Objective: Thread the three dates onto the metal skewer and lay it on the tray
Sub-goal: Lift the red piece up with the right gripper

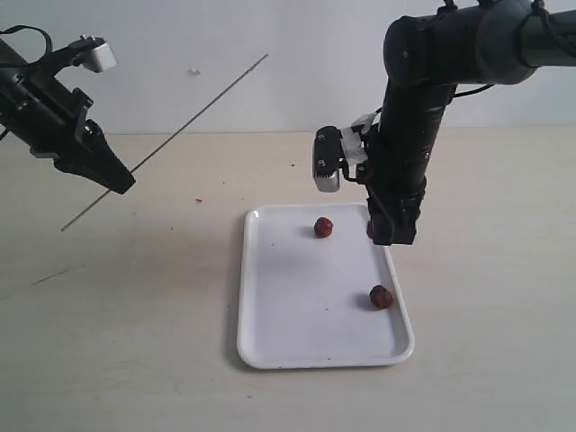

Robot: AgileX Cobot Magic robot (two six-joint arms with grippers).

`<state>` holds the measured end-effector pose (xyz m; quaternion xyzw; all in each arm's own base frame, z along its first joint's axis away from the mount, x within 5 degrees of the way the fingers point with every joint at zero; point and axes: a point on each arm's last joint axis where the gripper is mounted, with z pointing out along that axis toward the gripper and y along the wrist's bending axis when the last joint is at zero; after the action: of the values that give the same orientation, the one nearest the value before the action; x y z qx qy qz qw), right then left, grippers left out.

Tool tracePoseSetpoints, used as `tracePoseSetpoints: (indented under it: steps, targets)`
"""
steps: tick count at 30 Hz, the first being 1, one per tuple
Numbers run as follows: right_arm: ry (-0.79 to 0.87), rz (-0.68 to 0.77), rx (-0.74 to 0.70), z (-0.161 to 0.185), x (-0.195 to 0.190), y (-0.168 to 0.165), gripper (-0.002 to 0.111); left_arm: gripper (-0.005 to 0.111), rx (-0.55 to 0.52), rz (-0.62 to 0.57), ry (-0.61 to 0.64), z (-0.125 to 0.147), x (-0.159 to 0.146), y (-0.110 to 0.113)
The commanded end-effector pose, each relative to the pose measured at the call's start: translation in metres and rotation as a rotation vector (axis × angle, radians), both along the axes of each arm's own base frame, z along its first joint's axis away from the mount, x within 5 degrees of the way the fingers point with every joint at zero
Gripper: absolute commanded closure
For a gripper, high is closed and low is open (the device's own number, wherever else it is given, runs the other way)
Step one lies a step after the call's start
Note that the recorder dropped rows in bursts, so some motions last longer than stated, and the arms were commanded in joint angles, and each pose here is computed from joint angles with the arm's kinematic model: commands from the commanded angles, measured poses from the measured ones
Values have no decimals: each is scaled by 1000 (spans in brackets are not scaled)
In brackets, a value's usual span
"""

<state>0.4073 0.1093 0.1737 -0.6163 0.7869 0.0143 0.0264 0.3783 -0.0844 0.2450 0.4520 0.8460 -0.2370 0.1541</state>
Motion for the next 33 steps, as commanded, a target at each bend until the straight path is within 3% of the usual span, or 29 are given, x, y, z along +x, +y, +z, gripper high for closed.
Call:
tracePoseSetpoints:
  steps: [1, 9, 13, 17, 24, 33]
  targets:
    - [41, 13, -60, 14, -9, -5, 79, 107, 2, 2, -2, 5, -2, -1]
    - [-21, -51, -174, 29, -8, -18, 79, 107, 17, 2, -1, 4, -3, 0]
    - [-54, -67, -202, 39, -8, -28, 79, 107, 154, -67, -26, -2, -4, 10]
    - [-70, -107, -187, 48, -8, -39, 79, 107, 212, -151, -47, -9, -6, 15]
    - [-83, -147, -150, 57, -10, -44, 79, 107, 203, -394, -150, -14, -9, 13]
    - [-78, -96, -141, 57, -10, -43, 79, 107, 203, -476, -192, -14, -9, 13]
